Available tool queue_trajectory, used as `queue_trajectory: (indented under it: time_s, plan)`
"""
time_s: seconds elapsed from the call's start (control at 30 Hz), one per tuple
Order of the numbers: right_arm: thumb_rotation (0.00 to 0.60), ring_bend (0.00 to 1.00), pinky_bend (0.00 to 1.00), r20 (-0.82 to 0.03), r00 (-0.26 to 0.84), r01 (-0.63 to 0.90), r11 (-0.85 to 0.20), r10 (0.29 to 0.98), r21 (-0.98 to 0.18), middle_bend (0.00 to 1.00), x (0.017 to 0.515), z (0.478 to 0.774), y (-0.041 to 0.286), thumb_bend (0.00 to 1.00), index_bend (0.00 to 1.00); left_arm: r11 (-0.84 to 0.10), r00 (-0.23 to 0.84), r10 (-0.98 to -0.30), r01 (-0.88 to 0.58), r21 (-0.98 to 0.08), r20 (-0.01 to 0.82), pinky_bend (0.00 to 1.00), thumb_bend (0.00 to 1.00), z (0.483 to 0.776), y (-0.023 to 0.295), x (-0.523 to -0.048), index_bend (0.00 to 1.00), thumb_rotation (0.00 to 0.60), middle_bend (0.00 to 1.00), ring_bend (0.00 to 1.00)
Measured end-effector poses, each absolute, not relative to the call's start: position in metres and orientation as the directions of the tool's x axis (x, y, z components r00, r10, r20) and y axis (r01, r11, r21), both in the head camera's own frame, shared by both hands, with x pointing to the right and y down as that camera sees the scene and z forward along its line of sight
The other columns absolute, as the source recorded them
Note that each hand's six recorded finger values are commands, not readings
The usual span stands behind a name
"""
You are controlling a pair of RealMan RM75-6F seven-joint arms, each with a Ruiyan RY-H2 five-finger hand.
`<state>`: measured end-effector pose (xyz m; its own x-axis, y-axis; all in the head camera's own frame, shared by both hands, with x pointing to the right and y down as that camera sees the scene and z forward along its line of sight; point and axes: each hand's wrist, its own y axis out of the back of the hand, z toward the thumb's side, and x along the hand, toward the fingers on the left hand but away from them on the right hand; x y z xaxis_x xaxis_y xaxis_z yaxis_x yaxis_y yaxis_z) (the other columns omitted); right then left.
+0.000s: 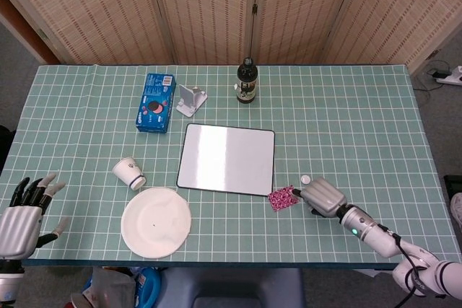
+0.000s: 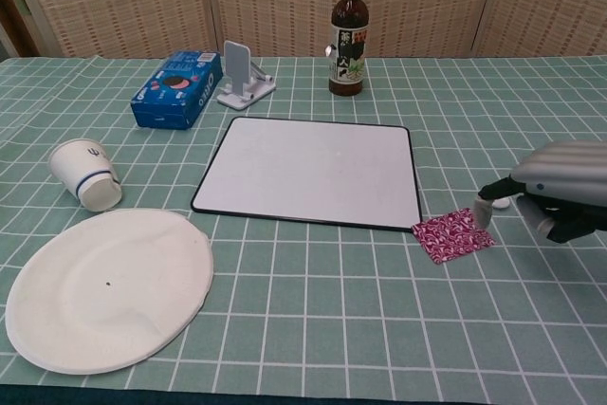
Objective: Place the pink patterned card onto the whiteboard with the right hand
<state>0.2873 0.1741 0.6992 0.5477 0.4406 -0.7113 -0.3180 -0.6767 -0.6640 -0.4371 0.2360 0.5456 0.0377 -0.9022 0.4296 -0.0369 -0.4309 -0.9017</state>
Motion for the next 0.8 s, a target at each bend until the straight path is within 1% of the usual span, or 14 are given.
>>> queue_trajectory:
  time_s: [0.07,0.17,0.23,0.3,0.37,0.47,0.8]
  plan:
    - [0.600,1.00,0.96,-0.694,0.550,-0.290,-0.673,0.464,-0.680,0.97,0.287,0.693,0.170,0.52,0.33,-0.431,0.040,-0.902,-0.038,-0.902,0.429,0.05,0.29,0.546,0.236,-0.437,0.19,0.600,0.11,0.12]
    - [0.600,1.00,0.96,-0.671,0.544,-0.248,-0.668,0.503,-0.702,0.97,0.286,0.685,0.163,0.25,0.33,-0.431,0.044,-0.902,-0.037,-0.901,0.430,0.05,0.29,0.546,0.236,-0.435,0.19,0.600,0.11,0.12]
    - [0.600,1.00,0.96,-0.669,0.535,-0.237,-0.668,0.516,-0.705,0.97,0.285,0.684,0.161,0.12,0.33,-0.432,0.045,-0.902,-0.038,-0.901,0.430,0.05,0.29,0.546,0.236,-0.435,0.19,0.600,0.11,0.12]
    - [0.600,1.00,0.96,-0.669,0.529,-0.236,-0.667,0.522,-0.707,0.97,0.282,0.683,0.160,0.04,0.33,-0.430,0.046,-0.903,-0.039,-0.902,0.428,0.05,0.29,0.546,0.236,-0.435,0.19,0.600,0.11,0.12]
    - [0.600,1.00,0.96,-0.671,0.525,-0.240,-0.665,0.524,-0.707,0.97,0.279,0.684,0.160,0.01,0.33,-0.430,0.047,-0.903,-0.039,-0.902,0.428,0.05,0.29,0.545,0.236,-0.435,0.19,0.600,0.11,0.12]
    - [0.600,1.00,0.96,-0.676,0.519,-0.250,-0.663,0.523,-0.705,0.97,0.272,0.685,0.162,0.00,0.33,-0.428,0.046,-0.903,-0.039,-0.903,0.426,0.05,0.29,0.544,0.236,-0.435,0.19,0.600,0.11,0.12]
    - [0.600,1.00,0.96,-0.698,0.498,-0.276,-0.669,0.514,-0.690,0.97,0.245,0.697,0.159,0.04,0.33,-0.429,0.043,-0.903,-0.043,-0.902,0.427,0.05,0.29,0.544,0.238,-0.436,0.19,0.600,0.11,0.12]
